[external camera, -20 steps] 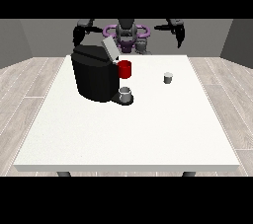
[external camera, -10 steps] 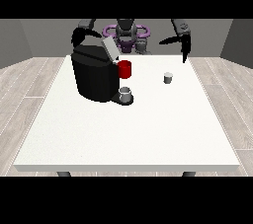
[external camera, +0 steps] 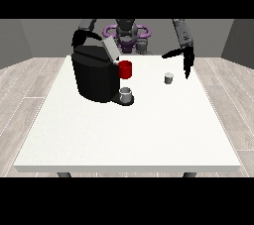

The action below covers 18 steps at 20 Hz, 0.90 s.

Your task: Insert the coffee pod into the coffee machine and close the lid

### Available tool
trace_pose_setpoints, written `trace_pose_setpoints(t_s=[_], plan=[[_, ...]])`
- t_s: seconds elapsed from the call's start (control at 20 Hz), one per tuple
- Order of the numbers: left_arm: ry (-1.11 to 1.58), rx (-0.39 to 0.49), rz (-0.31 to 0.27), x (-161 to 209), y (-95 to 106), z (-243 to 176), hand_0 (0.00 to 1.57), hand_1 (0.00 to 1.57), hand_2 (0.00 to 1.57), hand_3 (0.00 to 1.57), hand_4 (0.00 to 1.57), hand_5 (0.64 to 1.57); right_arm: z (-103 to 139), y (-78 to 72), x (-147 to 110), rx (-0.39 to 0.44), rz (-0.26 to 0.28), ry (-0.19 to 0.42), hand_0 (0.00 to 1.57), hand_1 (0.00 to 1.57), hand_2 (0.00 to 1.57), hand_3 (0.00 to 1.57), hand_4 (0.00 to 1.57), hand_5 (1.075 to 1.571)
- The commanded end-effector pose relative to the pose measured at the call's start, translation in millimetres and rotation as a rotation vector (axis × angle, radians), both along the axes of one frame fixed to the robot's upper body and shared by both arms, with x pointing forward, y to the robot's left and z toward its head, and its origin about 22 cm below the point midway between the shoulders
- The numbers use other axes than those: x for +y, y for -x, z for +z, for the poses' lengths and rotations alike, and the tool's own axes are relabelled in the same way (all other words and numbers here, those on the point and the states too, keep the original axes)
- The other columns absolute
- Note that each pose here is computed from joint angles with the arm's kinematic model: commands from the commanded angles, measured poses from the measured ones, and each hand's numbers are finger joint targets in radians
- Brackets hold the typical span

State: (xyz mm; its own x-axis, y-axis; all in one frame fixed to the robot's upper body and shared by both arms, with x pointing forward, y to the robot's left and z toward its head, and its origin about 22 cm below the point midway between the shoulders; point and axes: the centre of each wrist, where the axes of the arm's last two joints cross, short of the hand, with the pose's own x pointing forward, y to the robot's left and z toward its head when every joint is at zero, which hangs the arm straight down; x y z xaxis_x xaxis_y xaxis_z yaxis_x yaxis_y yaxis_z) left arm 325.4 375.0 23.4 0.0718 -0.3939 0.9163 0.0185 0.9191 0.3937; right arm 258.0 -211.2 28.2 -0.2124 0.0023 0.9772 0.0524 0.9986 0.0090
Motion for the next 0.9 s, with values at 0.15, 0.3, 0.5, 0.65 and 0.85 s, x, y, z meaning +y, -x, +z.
trace_pose_setpoints(t_s=[0.15, 0.3, 0.5, 0.65, 0.85], plan=[[-0.106, 0.112, -0.033, -12, -10, -19, 0.00, 0.00, 0.00, 0.00, 0.00, 1.571, -1, -5.5, 2, 0.052, -0.014, 0.005, 0.00, 0.00, 0.00, 0.00, 0.35, 1.571], [-0.142, 0.090, -0.075, -39, -19, -24, 0.00, 0.00, 0.37, 0.00, 0.00, 1.571, -5, -19.4, -2, 0.083, -0.049, 0.000, 0.00, 0.00, 0.00, 0.00, 0.39, 1.571], [-0.188, 0.072, -0.036, -24, -29, -13, 0.45, 0.45, 0.61, 0.30, 0.00, 1.571, 5, -26.0, -6, 0.097, -0.035, 0.041, 0.00, 0.00, 0.00, 0.00, 0.39, 1.571], [-0.249, 0.078, -0.036, -7, -20, -19, 0.81, 0.81, 0.85, 0.50, 0.00, 1.571, -8, -27.1, -15, 0.077, -0.057, 0.037, 0.00, 0.00, 0.00, 0.00, 0.42, 1.571], [-0.346, 0.131, -0.082, -7, -16, -28, 0.63, 0.63, 0.76, 0.49, 0.00, 1.571, 3, -33.9, -6, 0.112, -0.067, 0.049, 0.00, 0.00, 0.00, 0.00, 0.41, 1.571]])
